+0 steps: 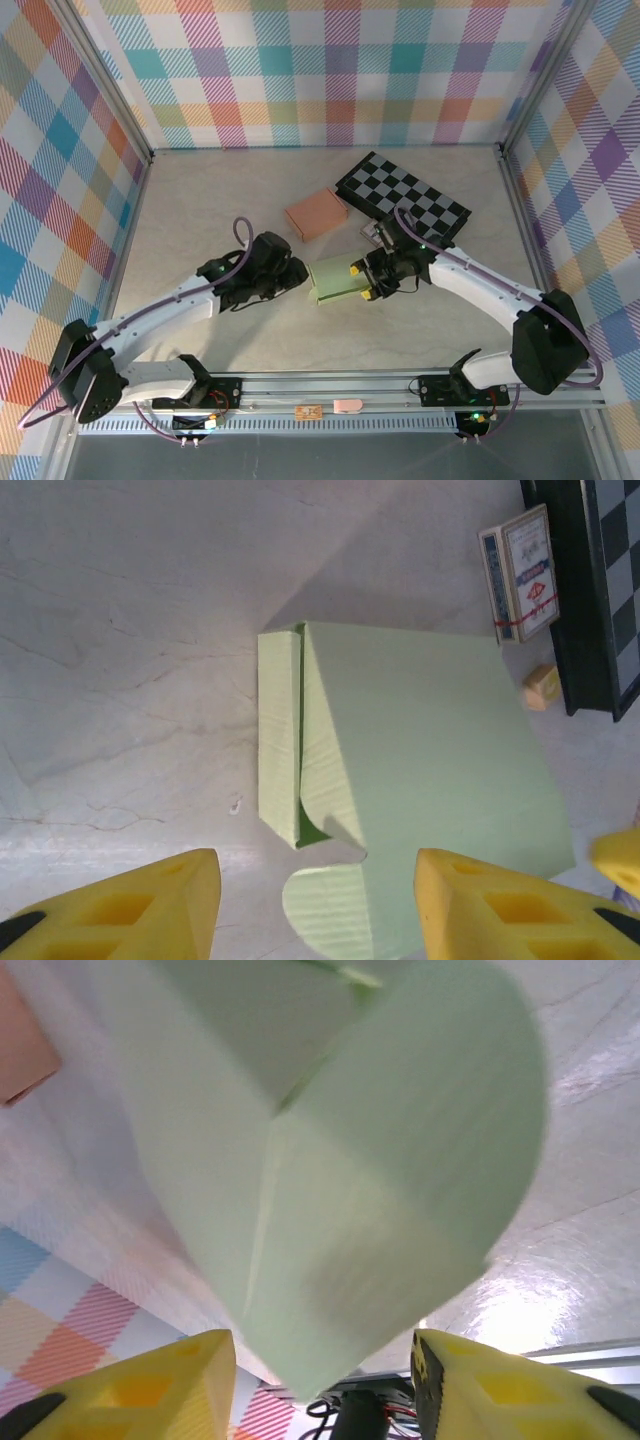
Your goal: Fold the paper box
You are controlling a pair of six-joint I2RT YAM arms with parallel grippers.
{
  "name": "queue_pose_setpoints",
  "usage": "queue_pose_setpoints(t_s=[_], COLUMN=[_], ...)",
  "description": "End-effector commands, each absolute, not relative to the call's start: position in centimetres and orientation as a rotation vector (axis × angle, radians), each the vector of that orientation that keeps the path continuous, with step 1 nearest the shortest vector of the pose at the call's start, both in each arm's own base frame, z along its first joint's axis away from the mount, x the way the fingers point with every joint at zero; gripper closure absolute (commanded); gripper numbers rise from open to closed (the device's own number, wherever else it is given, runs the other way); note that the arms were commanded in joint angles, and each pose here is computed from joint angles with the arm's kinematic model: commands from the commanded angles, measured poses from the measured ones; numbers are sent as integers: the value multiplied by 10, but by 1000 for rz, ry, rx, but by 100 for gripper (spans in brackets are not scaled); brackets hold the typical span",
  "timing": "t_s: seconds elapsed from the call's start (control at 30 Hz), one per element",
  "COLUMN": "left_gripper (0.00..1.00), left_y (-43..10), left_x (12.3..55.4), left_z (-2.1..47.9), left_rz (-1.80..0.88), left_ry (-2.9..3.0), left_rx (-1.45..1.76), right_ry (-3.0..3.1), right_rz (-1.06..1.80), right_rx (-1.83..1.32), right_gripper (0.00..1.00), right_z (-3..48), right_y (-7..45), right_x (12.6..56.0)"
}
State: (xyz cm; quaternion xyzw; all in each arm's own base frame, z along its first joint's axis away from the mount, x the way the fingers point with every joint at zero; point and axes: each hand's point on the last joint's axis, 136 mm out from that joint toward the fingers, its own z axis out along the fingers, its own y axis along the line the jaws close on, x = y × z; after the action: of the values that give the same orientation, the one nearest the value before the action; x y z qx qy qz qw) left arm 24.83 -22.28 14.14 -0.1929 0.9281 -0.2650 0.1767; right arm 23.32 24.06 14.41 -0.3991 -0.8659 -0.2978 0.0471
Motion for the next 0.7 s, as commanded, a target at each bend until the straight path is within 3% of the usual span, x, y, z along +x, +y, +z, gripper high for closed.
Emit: queue_pose_setpoints(t_s=[0.0, 0.1, 0.2, 0.37, 0.47, 0.67], left_gripper=[46, 45, 45, 44, 43, 42], left_y=[-229, -233, -238, -246, -250, -257], left_x=[249, 256, 264, 271, 275, 289], left_z=[144, 142, 141, 115, 99, 85], left_rz=[-839, -848, -864, -887, -914, -937], left_ry=[2703, 2746, 2766, 2867, 2905, 2905], left_rx=[-586, -575, -555, -544, -554, -541], right_ry=[-2818, -2926, -3006, -3005, -2955, -2916], right_rz=[-902, -902, -920, -770, -639, -716], right_rx=[-964, -763, -520, -165, -112, -31], right_gripper=[45, 41, 44, 47, 47, 44], right_z=[179, 197, 202, 167, 141, 125], right_y=[228, 218, 208, 197, 190, 207], right_x=[227, 224, 233, 255, 265, 287])
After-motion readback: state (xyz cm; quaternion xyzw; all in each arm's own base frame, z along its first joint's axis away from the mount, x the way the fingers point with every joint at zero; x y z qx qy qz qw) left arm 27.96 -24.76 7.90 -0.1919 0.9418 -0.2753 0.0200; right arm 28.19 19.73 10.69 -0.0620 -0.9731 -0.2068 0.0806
